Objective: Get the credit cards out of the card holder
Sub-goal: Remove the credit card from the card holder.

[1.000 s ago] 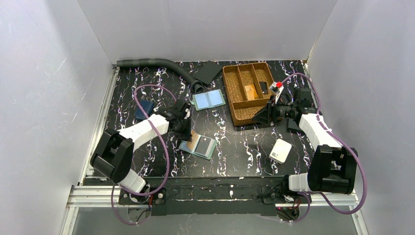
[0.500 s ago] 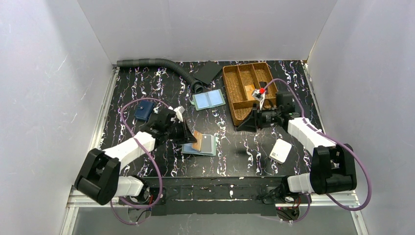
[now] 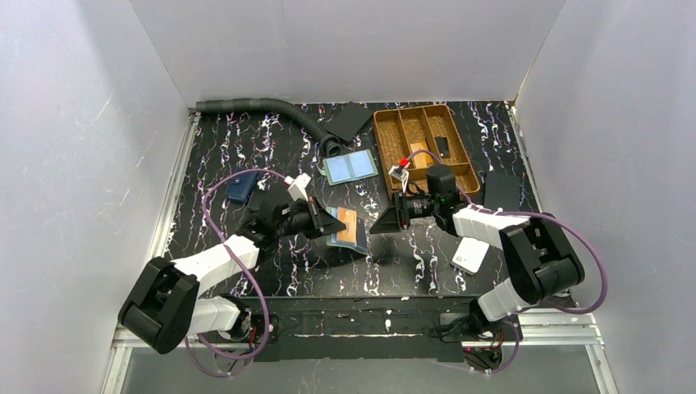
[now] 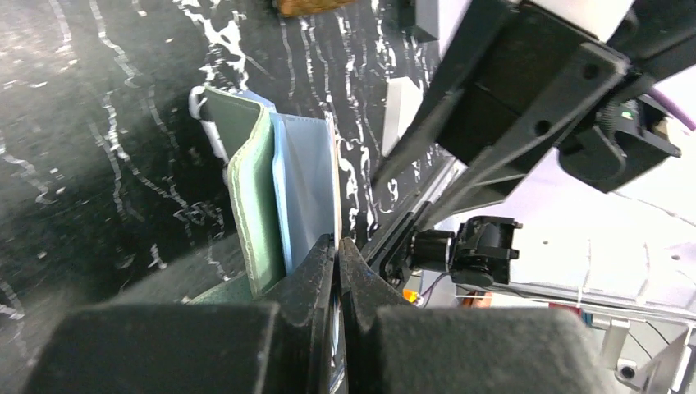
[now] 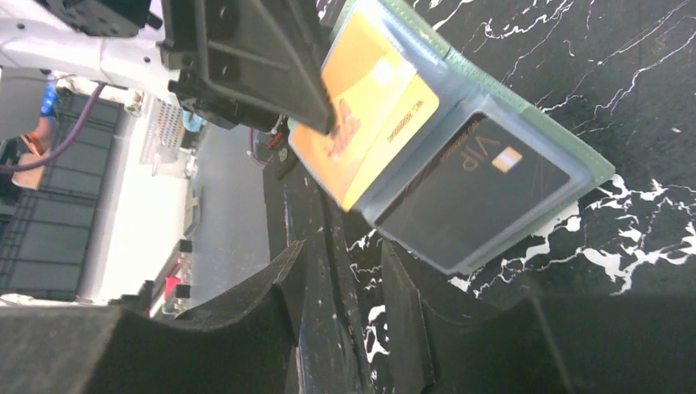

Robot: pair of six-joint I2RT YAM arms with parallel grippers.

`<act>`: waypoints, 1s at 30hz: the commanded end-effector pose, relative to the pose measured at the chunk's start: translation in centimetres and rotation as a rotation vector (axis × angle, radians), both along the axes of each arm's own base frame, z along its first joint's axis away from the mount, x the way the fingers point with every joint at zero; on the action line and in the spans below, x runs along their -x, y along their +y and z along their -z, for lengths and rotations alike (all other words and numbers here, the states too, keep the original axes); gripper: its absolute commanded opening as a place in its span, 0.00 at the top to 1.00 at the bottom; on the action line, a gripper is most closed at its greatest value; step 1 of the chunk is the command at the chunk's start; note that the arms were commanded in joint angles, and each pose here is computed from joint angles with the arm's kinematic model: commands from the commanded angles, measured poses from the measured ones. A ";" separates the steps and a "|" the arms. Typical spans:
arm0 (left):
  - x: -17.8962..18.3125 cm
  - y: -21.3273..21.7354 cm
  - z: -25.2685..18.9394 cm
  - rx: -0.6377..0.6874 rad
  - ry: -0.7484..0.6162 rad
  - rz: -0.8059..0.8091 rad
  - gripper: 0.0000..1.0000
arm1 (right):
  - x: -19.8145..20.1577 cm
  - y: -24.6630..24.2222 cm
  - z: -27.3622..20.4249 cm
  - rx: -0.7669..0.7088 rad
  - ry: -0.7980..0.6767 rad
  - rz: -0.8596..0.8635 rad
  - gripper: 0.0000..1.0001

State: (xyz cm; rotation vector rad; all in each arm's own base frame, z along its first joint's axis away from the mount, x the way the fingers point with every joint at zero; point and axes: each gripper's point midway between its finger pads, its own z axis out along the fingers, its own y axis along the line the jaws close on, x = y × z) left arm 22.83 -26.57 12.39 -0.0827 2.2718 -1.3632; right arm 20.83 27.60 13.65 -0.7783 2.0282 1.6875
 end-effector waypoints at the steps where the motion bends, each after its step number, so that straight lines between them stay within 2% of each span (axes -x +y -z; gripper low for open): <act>1: 0.0 -1.9 -2.0 0.102 -0.068 0.032 1.00 | -0.9 1.4 -0.5 -0.042 0.053 0.050 0.53; 18: 0.8 -2.7 -0.8 0.189 -0.053 0.031 1.00 | -1.1 1.8 1.7 -0.017 0.162 0.067 0.53; 30: 1.0 -3.3 -1.0 0.228 -0.049 0.044 1.00 | -0.7 2.1 1.2 -0.045 0.188 0.040 0.60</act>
